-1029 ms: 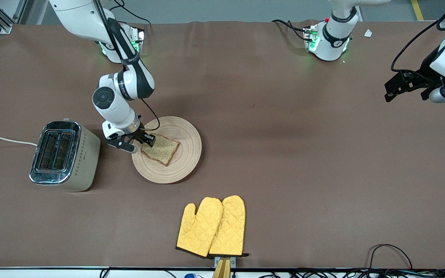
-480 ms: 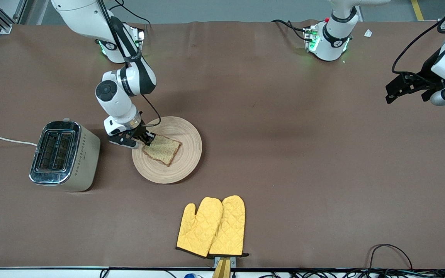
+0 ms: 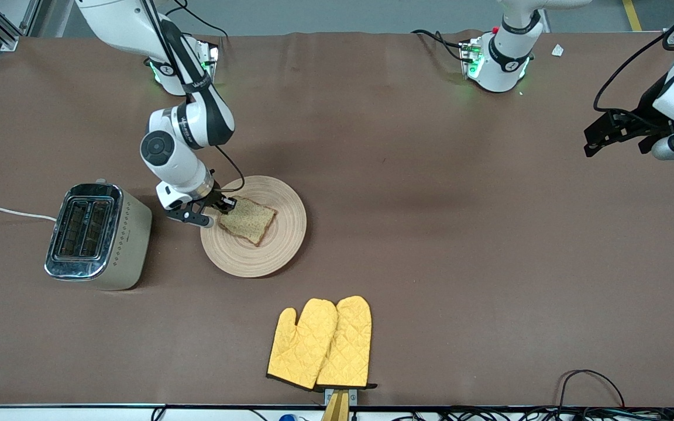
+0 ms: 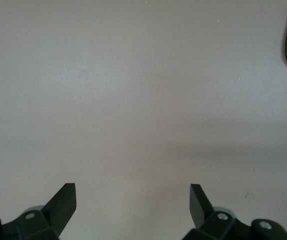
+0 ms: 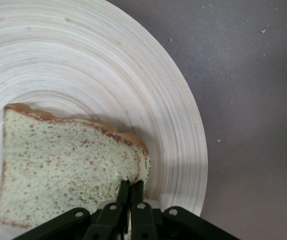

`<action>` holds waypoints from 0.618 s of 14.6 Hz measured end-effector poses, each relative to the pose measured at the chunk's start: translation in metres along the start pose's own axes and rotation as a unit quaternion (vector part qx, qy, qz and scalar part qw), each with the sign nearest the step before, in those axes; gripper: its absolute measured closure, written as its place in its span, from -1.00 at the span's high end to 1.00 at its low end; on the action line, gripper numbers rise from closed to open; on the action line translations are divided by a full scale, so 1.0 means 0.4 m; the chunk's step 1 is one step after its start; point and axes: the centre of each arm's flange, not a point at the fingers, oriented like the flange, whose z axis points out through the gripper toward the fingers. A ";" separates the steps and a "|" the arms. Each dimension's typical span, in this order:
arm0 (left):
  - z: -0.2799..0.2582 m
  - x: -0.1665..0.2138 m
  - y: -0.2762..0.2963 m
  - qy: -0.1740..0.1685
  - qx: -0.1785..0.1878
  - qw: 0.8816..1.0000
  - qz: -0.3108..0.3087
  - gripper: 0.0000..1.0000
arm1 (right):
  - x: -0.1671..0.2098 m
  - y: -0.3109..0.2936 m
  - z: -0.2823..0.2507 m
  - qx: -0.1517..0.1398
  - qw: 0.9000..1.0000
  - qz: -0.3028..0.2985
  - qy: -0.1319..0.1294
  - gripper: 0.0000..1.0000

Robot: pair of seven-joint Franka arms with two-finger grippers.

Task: Move plate and put bread in toaster
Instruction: 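Grasp the bread slice edge with the right gripper, then lift the bread and carry it over the toaster with the right gripper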

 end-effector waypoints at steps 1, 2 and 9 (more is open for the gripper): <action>0.000 0.000 0.000 0.000 0.000 1.000 0.000 1.00 | 0.022 -0.009 -0.034 -0.006 1.000 -0.006 -0.013 -0.92; 0.000 0.000 0.000 0.000 0.000 1.000 0.000 1.00 | 0.050 -0.014 -0.077 -0.019 0.999 -0.014 -0.024 -0.92; 0.000 0.000 0.000 0.000 0.000 1.000 0.000 1.00 | 0.221 -0.022 -0.523 -0.172 0.979 -0.111 -0.009 -0.92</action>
